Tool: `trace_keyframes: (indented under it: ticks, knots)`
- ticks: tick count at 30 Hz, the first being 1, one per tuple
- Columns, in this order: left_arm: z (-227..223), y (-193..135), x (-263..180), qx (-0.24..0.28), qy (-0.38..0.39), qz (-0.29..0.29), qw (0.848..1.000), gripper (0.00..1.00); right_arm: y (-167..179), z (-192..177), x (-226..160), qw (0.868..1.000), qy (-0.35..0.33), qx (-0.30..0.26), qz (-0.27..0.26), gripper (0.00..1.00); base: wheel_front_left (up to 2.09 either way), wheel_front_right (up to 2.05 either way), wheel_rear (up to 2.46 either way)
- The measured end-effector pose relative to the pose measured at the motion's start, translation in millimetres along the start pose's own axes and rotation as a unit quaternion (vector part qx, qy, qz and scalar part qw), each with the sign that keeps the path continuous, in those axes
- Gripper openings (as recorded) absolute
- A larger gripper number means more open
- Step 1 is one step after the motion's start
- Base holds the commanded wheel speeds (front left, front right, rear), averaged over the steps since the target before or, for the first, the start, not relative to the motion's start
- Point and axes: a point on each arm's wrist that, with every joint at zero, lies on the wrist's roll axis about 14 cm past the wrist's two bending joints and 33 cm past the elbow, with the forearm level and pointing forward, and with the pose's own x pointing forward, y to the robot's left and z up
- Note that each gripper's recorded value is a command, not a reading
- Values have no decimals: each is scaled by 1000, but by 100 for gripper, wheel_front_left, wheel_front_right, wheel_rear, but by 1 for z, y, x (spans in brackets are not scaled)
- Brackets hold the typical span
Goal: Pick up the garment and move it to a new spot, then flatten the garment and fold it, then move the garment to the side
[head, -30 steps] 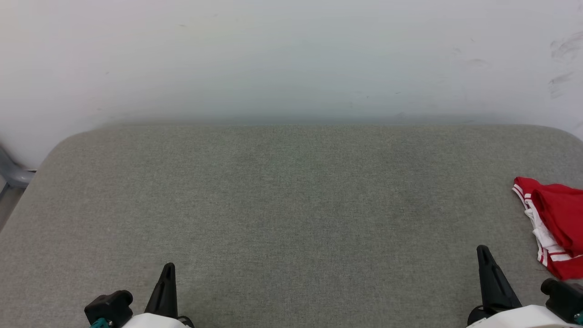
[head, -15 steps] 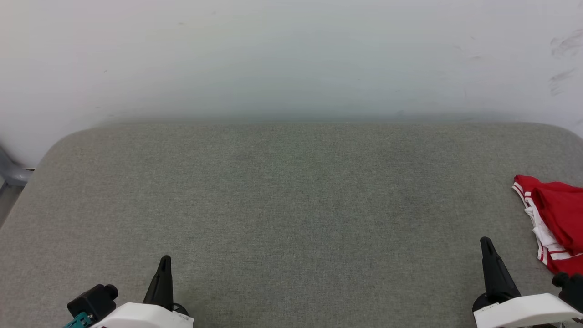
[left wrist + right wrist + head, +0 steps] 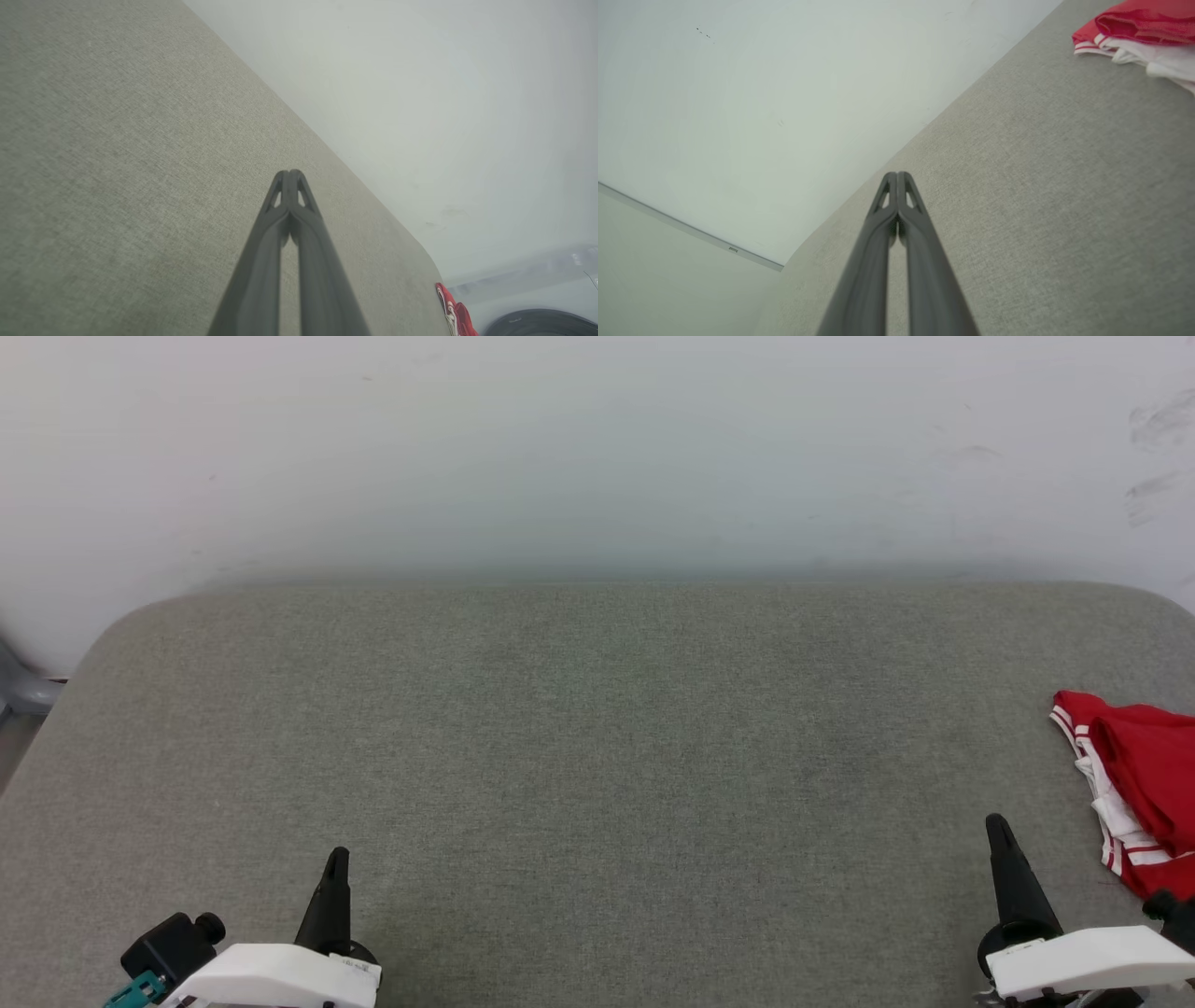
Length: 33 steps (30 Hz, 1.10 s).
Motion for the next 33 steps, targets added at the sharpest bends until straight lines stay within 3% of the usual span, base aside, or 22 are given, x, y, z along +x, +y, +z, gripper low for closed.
trace_keyframes:
  ticks: [33]
  knots:
    - [6, -9, 15, -185, 11, -15, 982, 0, 2, 3, 14, 984, 7, 178, -1, 0, 0, 0, 0]
